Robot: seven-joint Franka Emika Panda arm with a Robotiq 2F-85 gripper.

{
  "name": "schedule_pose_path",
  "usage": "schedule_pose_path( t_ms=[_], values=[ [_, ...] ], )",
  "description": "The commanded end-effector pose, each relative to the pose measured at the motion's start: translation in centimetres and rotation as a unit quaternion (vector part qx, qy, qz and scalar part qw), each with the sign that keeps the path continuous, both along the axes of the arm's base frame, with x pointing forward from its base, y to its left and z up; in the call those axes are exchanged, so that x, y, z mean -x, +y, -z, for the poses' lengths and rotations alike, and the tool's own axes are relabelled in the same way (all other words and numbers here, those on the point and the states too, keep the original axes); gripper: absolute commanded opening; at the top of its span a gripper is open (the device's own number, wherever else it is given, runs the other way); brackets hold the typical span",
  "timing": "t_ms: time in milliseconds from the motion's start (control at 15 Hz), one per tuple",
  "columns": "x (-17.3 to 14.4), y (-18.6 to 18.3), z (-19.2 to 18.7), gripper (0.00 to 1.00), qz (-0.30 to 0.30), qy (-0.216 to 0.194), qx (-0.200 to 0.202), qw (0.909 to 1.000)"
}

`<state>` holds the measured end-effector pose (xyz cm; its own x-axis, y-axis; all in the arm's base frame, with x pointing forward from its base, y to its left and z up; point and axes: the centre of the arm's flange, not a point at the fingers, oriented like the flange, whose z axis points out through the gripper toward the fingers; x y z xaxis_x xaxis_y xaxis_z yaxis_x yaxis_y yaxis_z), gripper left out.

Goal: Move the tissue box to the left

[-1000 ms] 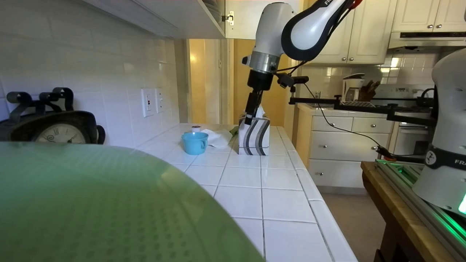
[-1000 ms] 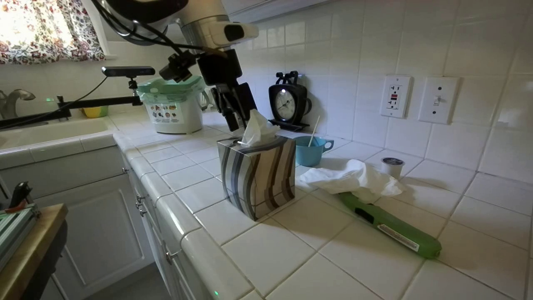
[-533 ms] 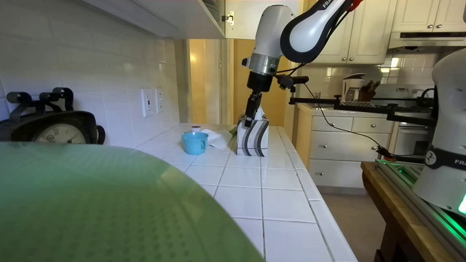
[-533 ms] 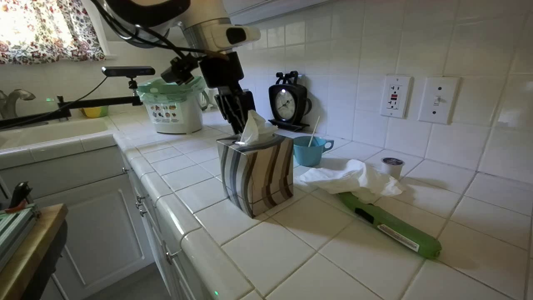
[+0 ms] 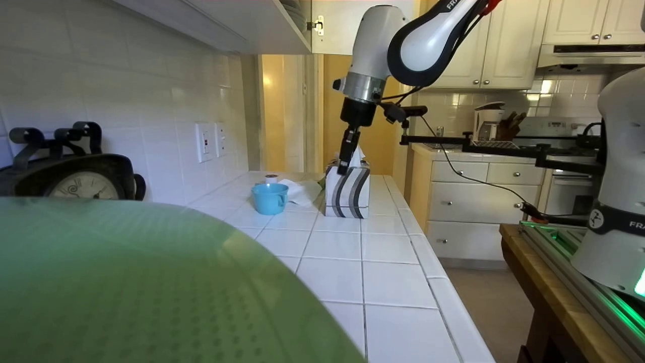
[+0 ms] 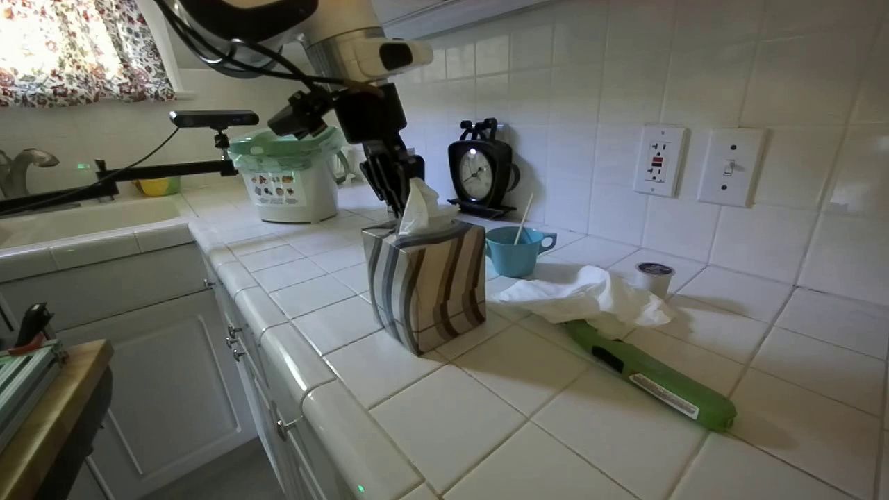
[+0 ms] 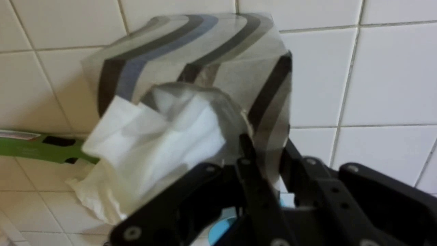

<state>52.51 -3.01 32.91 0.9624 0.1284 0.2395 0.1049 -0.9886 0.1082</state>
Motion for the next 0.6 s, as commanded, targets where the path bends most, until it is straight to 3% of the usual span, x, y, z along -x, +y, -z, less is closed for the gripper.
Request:
schedule_pose_path(
  t_ms=[0, 267, 533],
  values=[
    [0.5, 1.5, -0.9, 0.05, -0.088, -0.003, 0.004, 0.9961],
    [0.4, 4.3, -2.3, 0.05, -0.186, -0.012, 0.026, 0.9821],
    [1.3, 6.9, -4.1, 0.05, -0.275, -0.024, 0.024, 0.9608]
  ],
)
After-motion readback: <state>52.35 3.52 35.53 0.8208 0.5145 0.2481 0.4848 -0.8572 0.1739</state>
